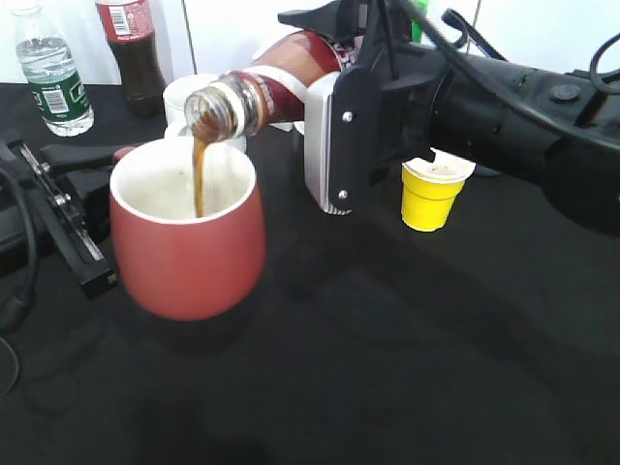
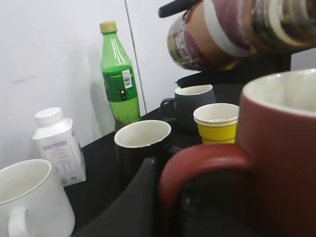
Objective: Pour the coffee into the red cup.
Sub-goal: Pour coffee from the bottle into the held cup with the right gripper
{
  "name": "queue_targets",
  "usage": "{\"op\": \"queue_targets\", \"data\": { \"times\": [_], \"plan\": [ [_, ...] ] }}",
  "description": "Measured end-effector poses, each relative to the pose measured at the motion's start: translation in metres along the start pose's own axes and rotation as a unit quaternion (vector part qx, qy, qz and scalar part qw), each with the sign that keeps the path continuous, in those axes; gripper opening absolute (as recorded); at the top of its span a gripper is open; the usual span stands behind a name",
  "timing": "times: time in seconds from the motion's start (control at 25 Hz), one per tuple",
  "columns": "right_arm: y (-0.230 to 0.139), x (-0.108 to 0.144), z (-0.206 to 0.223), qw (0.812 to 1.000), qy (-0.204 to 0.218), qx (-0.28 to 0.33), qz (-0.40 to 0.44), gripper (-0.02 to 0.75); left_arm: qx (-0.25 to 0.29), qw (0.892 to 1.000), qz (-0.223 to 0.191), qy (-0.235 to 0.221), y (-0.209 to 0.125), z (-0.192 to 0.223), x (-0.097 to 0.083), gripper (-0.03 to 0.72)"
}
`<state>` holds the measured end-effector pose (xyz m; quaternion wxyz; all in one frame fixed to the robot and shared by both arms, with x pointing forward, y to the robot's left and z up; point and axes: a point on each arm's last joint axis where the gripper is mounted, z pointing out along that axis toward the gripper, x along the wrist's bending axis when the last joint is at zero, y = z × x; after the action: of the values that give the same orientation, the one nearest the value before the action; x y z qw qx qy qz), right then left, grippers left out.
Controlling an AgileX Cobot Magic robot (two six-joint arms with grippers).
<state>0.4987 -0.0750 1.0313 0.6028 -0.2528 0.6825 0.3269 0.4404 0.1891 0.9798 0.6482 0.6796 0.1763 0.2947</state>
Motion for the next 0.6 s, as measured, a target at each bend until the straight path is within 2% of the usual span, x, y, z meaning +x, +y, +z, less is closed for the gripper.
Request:
{"op": "queue_targets", "data": {
  "times": [0.6],
  "plan": [
    [-0.0009, -0.0035, 0.0000, 0.999, -0.019, 0.005, -0.030, 0.529, -0.001, 1.000, 0.000, -0.001, 0.0002, 0.0000, -0.0001, 0.046]
  ]
}}
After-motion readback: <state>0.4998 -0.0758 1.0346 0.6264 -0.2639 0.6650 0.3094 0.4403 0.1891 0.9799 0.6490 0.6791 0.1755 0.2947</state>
